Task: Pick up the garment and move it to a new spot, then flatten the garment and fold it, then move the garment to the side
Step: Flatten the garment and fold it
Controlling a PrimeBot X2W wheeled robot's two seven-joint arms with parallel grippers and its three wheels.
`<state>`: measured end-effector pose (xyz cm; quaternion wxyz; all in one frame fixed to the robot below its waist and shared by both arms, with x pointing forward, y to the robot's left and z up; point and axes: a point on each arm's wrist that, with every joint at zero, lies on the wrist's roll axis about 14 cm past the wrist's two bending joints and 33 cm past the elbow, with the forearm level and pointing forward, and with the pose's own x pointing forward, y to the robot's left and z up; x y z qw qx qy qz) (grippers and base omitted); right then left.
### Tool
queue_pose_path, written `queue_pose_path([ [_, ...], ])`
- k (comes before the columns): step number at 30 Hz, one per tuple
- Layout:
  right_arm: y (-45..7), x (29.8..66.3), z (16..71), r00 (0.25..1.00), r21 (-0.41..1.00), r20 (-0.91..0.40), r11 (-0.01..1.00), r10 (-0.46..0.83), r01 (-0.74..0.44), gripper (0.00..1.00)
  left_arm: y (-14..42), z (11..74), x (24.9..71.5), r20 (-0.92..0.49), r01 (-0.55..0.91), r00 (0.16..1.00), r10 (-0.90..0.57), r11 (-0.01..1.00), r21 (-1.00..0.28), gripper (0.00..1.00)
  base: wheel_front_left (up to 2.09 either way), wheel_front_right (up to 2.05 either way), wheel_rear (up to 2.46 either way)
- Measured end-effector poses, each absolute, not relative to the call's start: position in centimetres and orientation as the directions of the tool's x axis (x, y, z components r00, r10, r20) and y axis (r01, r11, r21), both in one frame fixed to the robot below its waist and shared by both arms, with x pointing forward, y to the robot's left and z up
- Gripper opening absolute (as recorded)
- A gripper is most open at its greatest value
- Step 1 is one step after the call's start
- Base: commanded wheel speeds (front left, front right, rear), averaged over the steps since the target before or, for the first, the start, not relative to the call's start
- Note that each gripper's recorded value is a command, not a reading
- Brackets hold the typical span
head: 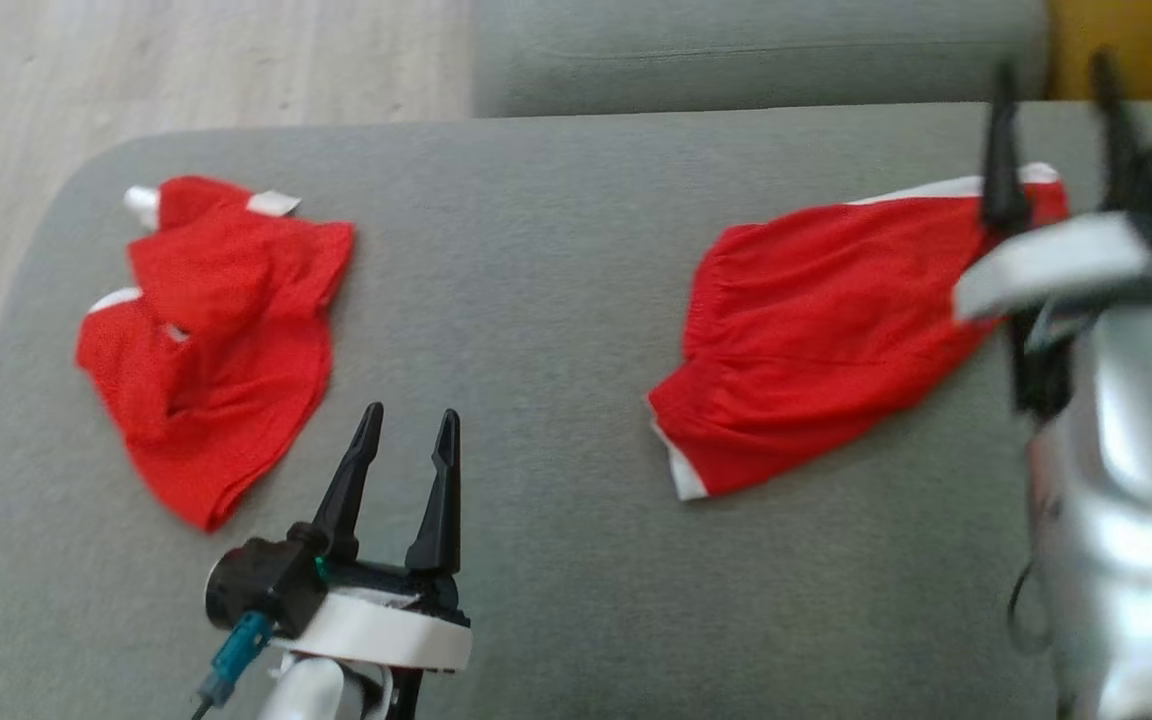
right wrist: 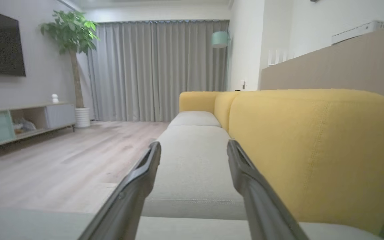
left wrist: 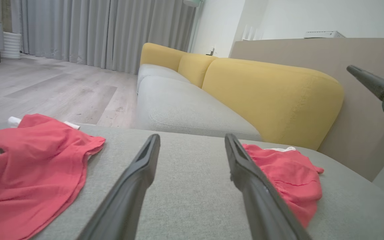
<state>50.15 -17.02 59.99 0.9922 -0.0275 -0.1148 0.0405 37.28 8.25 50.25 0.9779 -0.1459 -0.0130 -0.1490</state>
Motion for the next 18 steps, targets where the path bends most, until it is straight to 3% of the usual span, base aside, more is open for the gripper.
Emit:
queue_pose_path([
  [6,-16.5,43.5,54.0,0.984,0.112,0.145,0.987,0.101,-0.118,1.0,5.9,50.4,37.6,0.076,0.365,0.931,-0.358,0.887,-0.284,1.0,0.0,0.0,0.0],
  [11,-17.2,37.0,48.7,0.998,0.198,0.021,0.978,0.063,-0.066,1.0,3.8,50.0,38.3,0.065,0.419,0.906,-0.418,0.864,-0.278,1.0,0.0,0.0,0.0],
  [18,-19.9,36.7,50.1,0.998,0.195,0.066,0.981,-0.026,0.012,1.0,-0.3,48.4,39.0,0.012,0.526,0.839,-0.545,0.804,-0.276,1.0,0.0,0.0,0.0],
])
